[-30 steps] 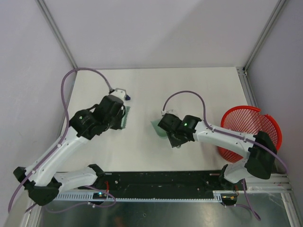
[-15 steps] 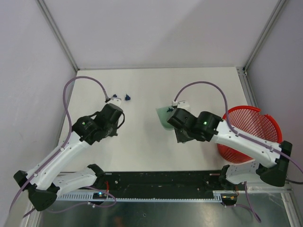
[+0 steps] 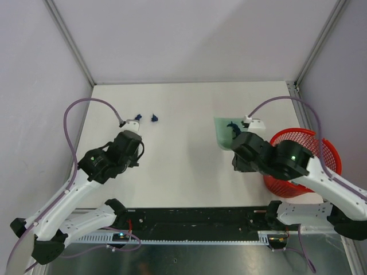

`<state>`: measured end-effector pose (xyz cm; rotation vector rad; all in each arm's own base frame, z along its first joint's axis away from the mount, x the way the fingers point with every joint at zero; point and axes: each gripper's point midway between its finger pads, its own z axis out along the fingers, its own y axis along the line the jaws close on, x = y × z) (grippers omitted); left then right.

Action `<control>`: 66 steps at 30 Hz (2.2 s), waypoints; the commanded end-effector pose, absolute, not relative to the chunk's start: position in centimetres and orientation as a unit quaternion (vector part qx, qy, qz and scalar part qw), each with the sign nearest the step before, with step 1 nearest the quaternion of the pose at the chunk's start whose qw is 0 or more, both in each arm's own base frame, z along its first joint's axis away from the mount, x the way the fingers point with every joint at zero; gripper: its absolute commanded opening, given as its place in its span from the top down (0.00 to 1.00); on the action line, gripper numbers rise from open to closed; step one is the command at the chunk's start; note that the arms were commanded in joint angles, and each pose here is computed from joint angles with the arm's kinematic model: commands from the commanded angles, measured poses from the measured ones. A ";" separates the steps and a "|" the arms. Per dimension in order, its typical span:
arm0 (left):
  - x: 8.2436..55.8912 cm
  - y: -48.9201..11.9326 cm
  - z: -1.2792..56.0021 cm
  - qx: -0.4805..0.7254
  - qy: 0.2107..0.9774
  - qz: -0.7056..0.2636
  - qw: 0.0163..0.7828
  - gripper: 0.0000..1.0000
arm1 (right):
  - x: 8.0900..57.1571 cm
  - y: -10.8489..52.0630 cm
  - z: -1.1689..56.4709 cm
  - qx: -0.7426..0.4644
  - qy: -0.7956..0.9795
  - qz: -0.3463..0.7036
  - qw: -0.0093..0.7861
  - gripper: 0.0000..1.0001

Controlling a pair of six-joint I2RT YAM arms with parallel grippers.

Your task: Sweep away the paper scraps from the table

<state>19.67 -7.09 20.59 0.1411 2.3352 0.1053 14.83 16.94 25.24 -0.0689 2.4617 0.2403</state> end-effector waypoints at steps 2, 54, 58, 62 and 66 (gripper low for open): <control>20.4 -6.9 21.3 0.021 0.906 0.032 0.421 1.00 | 14.3 12.3 27.8 0.057 0.924 0.091 0.368 1.00; 20.2 -7.1 21.1 0.014 0.903 0.017 0.428 1.00 | 15.2 3.6 33.8 0.406 0.615 0.571 0.362 1.00; 20.2 -7.1 21.2 0.013 0.903 0.016 0.430 1.00 | 15.7 3.0 33.8 0.435 0.580 0.599 0.340 1.00; 20.2 -7.0 21.1 0.013 0.903 0.017 0.430 1.00 | 15.9 2.2 33.7 0.462 0.549 0.620 0.318 1.00; 20.2 -7.0 21.2 0.012 0.902 0.018 0.430 1.00 | 16.0 1.9 34.1 0.462 0.542 0.627 0.316 1.00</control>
